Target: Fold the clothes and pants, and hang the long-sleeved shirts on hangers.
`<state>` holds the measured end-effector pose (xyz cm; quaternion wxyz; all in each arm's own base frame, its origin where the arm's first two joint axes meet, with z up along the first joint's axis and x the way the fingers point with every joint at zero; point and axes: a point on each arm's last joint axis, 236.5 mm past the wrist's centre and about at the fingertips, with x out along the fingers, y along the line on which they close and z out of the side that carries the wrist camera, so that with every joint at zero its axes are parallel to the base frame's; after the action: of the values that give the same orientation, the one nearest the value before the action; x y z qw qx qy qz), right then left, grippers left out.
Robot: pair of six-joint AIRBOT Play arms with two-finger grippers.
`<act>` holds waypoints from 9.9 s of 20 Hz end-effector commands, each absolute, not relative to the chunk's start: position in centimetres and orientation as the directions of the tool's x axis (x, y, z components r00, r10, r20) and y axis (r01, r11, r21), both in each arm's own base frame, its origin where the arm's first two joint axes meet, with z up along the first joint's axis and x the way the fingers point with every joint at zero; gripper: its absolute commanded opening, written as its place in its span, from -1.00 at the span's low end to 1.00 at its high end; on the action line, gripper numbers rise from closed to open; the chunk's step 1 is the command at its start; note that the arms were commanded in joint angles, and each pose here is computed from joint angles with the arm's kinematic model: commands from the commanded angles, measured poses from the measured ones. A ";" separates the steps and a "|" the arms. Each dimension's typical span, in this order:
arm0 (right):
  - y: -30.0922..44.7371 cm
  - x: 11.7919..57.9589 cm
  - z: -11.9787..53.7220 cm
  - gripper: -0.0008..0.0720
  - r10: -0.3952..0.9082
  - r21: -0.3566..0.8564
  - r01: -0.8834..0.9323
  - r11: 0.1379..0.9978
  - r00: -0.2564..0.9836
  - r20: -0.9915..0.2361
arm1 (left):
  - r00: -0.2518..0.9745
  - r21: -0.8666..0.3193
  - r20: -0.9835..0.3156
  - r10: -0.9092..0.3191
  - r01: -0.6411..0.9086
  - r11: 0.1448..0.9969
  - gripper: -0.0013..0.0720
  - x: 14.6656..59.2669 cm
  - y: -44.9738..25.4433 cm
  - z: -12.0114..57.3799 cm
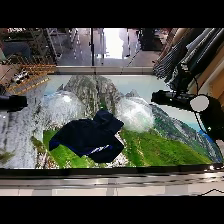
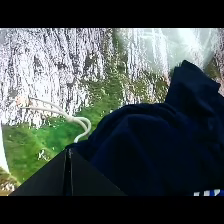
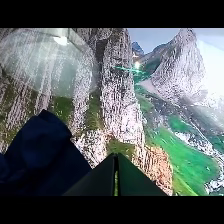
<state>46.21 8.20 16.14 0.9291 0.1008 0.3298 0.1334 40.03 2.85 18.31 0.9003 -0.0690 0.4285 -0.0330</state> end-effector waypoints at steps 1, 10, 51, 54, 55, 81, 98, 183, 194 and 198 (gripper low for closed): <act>8.3 46.2 16.1 -0.95 0.315 0.276 -0.182 0.944 0.746 -0.587 | 0.631 -0.152 -0.766 -0.118 0.000 0.988 -0.92 40.0 2.9 18.4; 7.0 48.3 18.1 -0.95 0.263 0.137 -0.225 0.965 0.827 -0.496 | 0.705 -0.144 -0.703 -0.092 -0.014 0.990 -0.69 42.6 3.6 19.3; 22.2 34.6 7.4 -0.95 0.215 -0.131 -0.834 0.536 0.285 -0.934 | 0.294 -0.126 -0.879 -0.375 0.615 0.778 -0.93 33.3 -2.8 5.8; 19.2 32.1 20.6 -0.96 0.313 -0.242 -0.749 0.616 0.516 -0.798 | 0.462 0.001 -0.769 -0.442 0.693 0.721 -0.92 32.7 -5.5 18.7; 19.2 30.6 23.8 -0.96 0.376 -0.248 -0.746 0.619 0.558 -0.740 | 0.526 0.064 -0.721 -0.452 0.700 0.711 -0.92 32.1 -6.2 22.6; 14.9 37.7 11.3 0.52 0.685 0.537 -0.427 0.728 0.469 -0.557 | 0.750 -0.581 0.161 -0.641 0.597 0.553 -0.92 43.6 -22.9 41.1; 31.6 30.8 -4.9 0.52 0.614 0.414 -0.667 0.619 0.083 -0.785 | 0.551 -0.689 -0.504 -0.665 0.207 0.694 -0.93 47.6 -24.6 10.0; 13.0 18.3 -6.9 0.46 0.692 0.679 0.214 0.702 0.018 -0.722 | 0.052 -0.680 -0.710 -0.703 -0.312 0.664 0.57 40.1 -9.3 -7.5; 16.7 20.0 -10.8 0.39 0.702 0.691 0.175 0.701 0.000 -0.712 | 0.106 -0.651 -0.742 -0.662 -0.353 0.672 -0.30 42.1 -10.0 -10.0; 18.6 20.1 -11.7 -0.62 0.708 0.700 0.145 0.699 -0.005 -0.706 | 0.112 -0.651 -0.743 -0.660 -0.351 0.674 -0.92 42.2 -10.0 -10.0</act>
<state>19.51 17.50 -10.95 0.6202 0.3211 0.6820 0.2173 41.89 -10.10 -9.91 0.6332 -0.3852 0.6596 -0.1252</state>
